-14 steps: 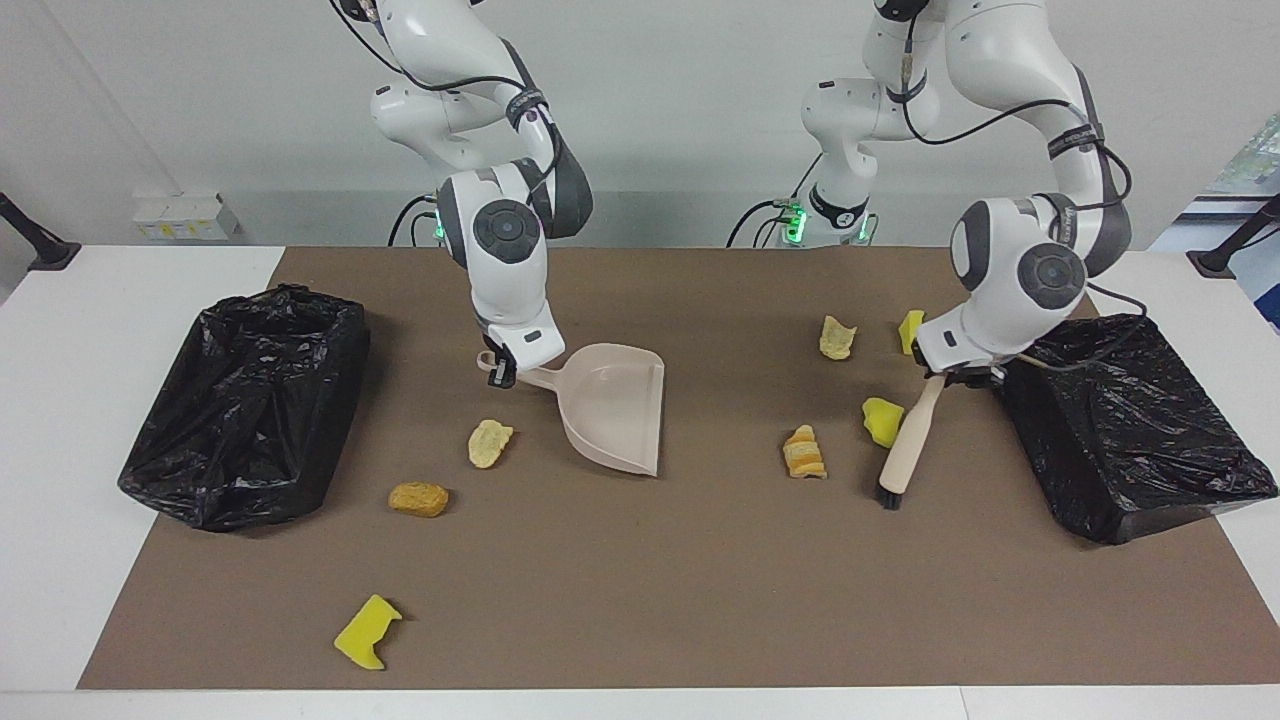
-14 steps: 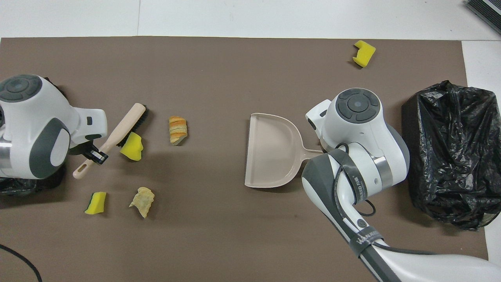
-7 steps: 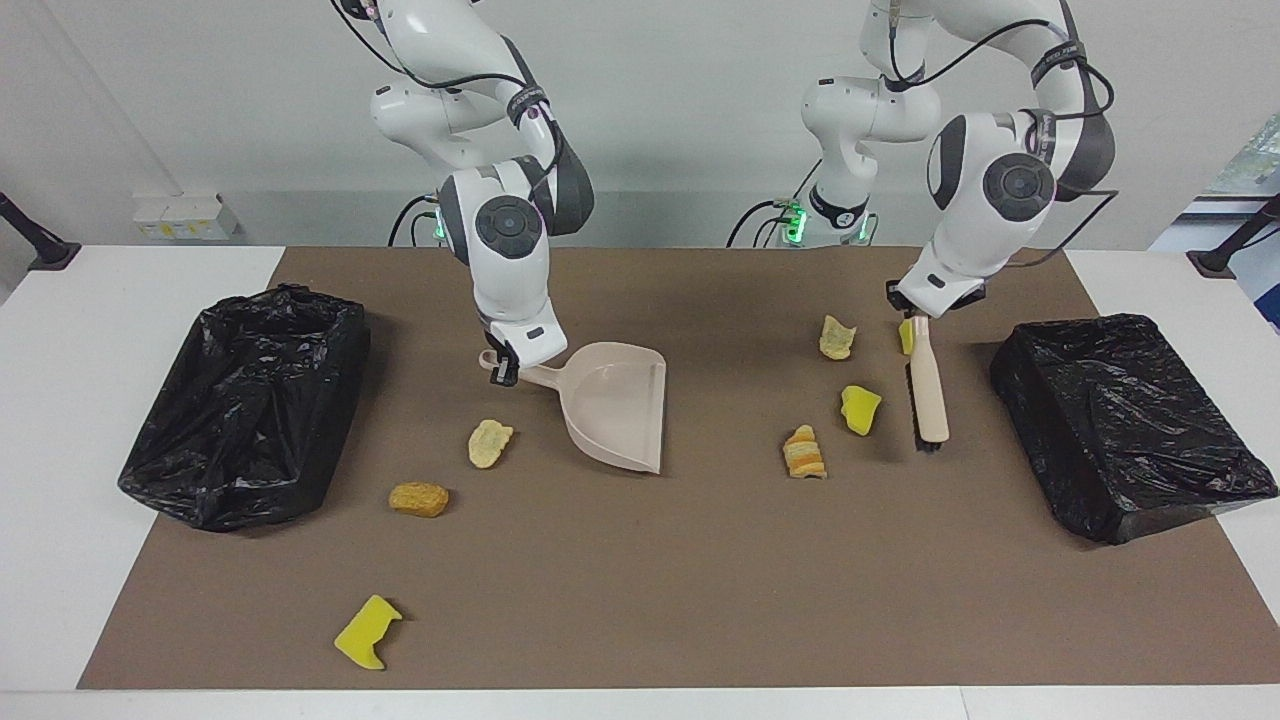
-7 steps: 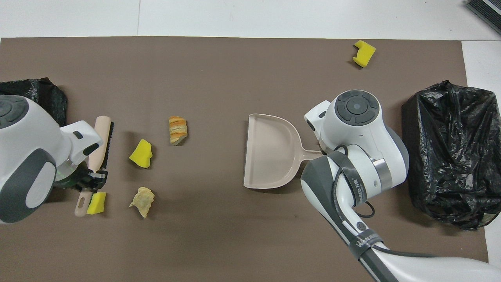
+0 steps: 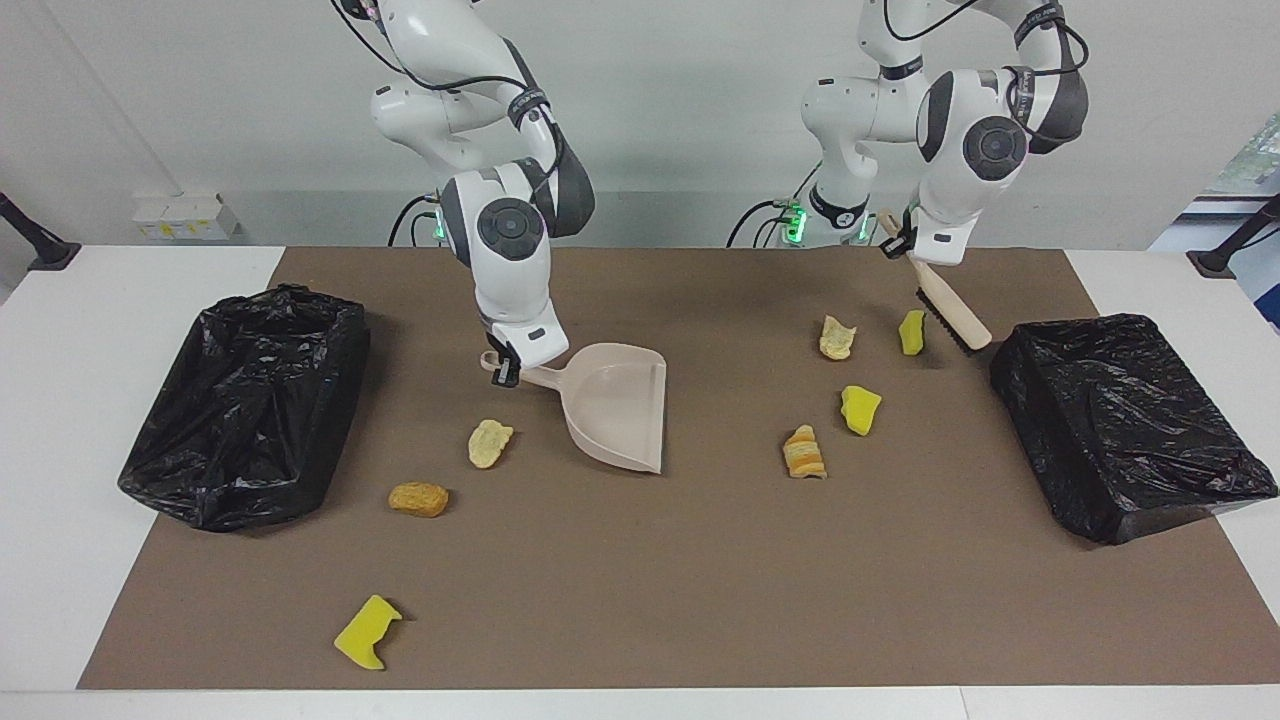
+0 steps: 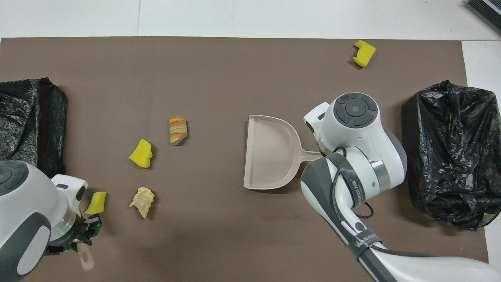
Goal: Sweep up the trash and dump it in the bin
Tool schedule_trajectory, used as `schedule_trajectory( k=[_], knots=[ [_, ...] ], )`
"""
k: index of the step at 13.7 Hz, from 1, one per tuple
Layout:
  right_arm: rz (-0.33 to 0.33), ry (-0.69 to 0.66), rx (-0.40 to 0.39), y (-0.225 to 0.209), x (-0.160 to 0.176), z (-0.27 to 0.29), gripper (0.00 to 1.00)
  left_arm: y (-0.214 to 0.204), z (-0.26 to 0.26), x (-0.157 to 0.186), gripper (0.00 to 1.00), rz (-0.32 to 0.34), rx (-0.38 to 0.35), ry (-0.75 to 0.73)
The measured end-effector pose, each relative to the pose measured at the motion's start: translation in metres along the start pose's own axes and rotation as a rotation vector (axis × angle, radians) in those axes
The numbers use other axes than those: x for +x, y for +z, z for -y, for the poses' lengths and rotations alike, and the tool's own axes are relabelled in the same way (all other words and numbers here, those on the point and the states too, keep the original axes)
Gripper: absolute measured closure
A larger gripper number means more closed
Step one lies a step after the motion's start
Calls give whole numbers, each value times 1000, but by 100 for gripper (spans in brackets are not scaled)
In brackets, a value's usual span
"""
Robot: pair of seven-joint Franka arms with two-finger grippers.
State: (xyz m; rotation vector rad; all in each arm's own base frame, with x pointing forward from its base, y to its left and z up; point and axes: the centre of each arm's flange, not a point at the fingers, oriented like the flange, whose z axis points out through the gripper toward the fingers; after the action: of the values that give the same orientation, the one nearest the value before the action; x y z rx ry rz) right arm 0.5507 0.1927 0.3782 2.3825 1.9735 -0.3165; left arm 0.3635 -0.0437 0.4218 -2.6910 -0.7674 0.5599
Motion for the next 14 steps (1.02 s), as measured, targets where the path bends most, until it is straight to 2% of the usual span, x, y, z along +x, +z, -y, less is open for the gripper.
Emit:
schedule_trajectory(
  k=[2,4,5,10,14],
  knots=[
    [-1,0,-1,2,0,0,67,18,3,-7,73,16,17,-89],
    [-2,1,-1,1,0,1,67,37,-2,-10,73,24,32,-119],
    [-2,2,-2,1,0,1,67,43,-6,-10,73,22,17,-122],
    [-7,3,-8,3,0,2,67,47,-61,-14,73,-31,-194,-157],
    [-9,6,-11,2,1,3,67,22,-108,-11,73,-91,-260,-105]
  ],
)
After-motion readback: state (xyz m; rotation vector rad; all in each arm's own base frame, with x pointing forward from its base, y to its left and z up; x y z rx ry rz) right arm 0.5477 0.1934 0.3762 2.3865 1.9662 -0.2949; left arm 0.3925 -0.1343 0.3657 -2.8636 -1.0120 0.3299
